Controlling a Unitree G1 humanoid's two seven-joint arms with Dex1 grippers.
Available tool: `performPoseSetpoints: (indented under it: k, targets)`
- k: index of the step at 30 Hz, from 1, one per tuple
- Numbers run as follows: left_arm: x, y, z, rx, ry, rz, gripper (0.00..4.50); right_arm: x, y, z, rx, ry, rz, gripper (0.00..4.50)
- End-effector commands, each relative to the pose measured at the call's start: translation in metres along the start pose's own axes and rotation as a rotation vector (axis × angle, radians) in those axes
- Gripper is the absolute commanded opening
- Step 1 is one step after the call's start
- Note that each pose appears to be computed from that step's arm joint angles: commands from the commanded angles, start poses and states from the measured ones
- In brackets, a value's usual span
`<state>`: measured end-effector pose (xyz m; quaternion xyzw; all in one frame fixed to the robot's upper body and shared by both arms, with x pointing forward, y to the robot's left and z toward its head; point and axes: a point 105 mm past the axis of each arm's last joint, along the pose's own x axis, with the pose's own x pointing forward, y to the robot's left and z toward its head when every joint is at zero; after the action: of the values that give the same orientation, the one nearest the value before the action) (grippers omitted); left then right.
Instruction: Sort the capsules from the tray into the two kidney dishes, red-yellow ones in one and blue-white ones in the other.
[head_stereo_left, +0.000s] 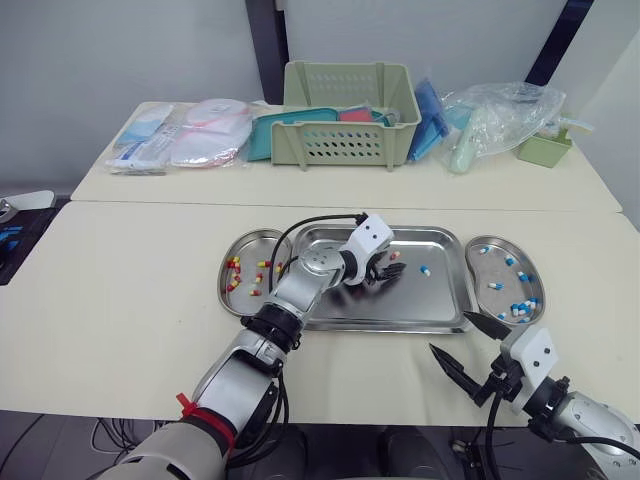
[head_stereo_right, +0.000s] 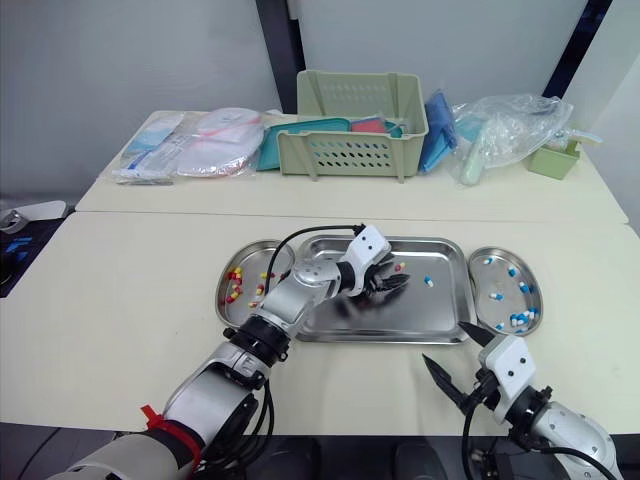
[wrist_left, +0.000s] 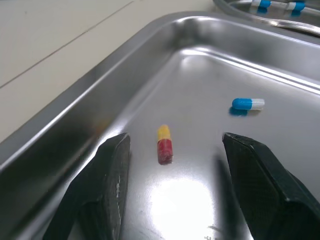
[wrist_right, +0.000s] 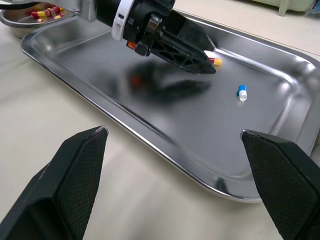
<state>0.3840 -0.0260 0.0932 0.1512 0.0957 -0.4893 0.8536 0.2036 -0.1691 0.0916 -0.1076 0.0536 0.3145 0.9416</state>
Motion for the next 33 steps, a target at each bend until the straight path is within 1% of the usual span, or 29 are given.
performPoseSetpoints:
  k: [1, 4, 6, 8, 9, 10, 12, 15, 19, 22, 24, 27, 29, 33]
  targets:
    - [0.006, 0.003, 0.013, 0.039, -0.027, 0.005, 2.99, -0.001, 0.003, 0.008, -0.020, -0.030, -0.004, 4.50]
    - [0.009, 0.001, 0.010, 0.029, -0.004, -0.013, 2.99, -0.001, 0.004, 0.009, -0.013, -0.032, -0.006, 4.50]
    - [0.011, 0.000, 0.007, 0.029, 0.011, -0.026, 2.61, -0.001, 0.005, 0.010, -0.012, -0.032, -0.006, 4.50]
    - [0.012, -0.001, 0.005, 0.029, 0.023, -0.033, 2.10, -0.001, 0.006, 0.011, -0.012, -0.030, -0.005, 4.50]
    - [0.013, -0.001, 0.004, 0.031, 0.029, -0.032, 1.68, 0.000, 0.006, 0.011, -0.011, -0.030, -0.005, 4.50]
    - [0.014, 0.000, 0.003, 0.031, 0.034, -0.030, 1.44, 0.000, 0.006, 0.012, -0.011, -0.030, -0.006, 4.50]
    - [0.015, 0.000, 0.001, 0.040, 0.043, -0.031, 0.72, 0.000, 0.006, 0.013, -0.011, -0.029, -0.005, 4.50]
    - [0.016, -0.002, 0.000, 0.047, 0.049, -0.042, 0.03, 0.000, 0.006, 0.015, -0.010, -0.028, -0.008, 4.50]
    - [0.015, -0.004, 0.001, 0.046, 0.037, -0.057, 0.03, -0.001, 0.006, 0.016, -0.010, -0.023, -0.009, 4.50]
    - [0.009, -0.004, 0.016, 0.059, -0.025, -0.073, 0.03, 0.000, 0.006, 0.017, -0.019, -0.021, -0.002, 4.50]
    - [-0.001, -0.002, 0.030, 0.075, -0.077, -0.073, 0.03, 0.000, 0.006, 0.018, -0.024, -0.021, 0.001, 4.50]
    - [-0.022, 0.002, 0.050, 0.090, -0.140, -0.065, 0.03, 0.000, 0.005, 0.018, -0.033, -0.020, 0.011, 4.50]
    - [-0.043, 0.006, 0.059, 0.087, -0.159, -0.051, 0.03, 0.001, 0.006, 0.019, -0.048, -0.016, 0.033, 4.50]
    - [-0.086, 0.027, 0.057, 0.054, -0.127, 0.049, 0.03, 0.003, 0.010, 0.022, -0.079, -0.018, 0.100, 4.50]
